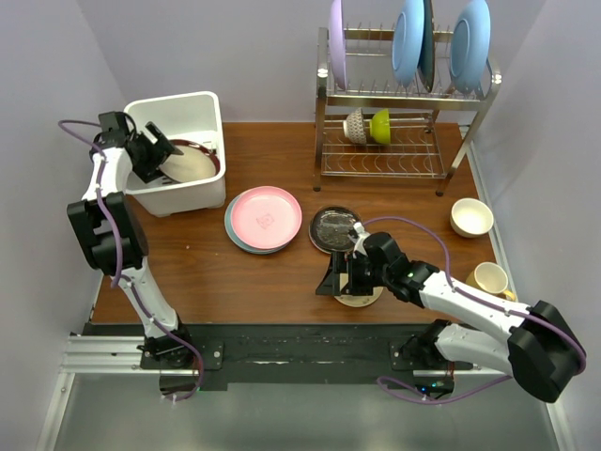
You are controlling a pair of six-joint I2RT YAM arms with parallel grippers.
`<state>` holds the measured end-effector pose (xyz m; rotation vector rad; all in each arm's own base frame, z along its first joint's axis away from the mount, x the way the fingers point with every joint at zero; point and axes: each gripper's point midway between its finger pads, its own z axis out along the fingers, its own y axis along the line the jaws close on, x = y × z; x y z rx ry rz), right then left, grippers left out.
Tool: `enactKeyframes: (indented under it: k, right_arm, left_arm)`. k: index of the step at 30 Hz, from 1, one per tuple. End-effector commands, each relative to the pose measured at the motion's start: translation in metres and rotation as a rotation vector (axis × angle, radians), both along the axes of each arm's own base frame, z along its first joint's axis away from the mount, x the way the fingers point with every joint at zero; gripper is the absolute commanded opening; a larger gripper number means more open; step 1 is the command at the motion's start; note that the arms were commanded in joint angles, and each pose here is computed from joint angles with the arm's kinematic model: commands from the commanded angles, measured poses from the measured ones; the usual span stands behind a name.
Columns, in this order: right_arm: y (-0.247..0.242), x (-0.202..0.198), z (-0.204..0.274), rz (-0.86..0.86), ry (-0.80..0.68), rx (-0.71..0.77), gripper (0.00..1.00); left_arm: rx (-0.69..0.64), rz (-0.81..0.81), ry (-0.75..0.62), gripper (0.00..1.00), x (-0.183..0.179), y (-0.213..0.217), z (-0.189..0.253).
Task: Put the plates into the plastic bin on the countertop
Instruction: Place the plate in the plastic bin.
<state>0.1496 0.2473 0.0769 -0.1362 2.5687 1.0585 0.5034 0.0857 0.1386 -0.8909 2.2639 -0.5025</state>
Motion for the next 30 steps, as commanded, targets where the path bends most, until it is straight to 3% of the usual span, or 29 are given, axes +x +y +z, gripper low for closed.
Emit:
enactKeyframes:
  k: [1,8,19,30]
  right_arm:
    - [0.010,0.004,0.012,0.026,-0.032,0.047,0.99]
    - [0.012,0.005,0.014,0.030,-0.032,0.051,0.99]
    - [0.014,0.007,0.014,0.027,-0.028,0.052,0.99]
    - [0.015,0.007,0.018,0.027,-0.033,0.059,0.99]
  left_arm:
    - [0.063,0.000,-0.017,0.95,0.004,0.015,0.011]
    - [0.084,-0.024,0.033,1.00,-0.001,0.016,0.001]
    - [0.215,0.000,0.012,1.00,-0.007,0.032,0.034]
    - [0.171,-0.023,-0.075,1.00,-0.009,0.017,0.067]
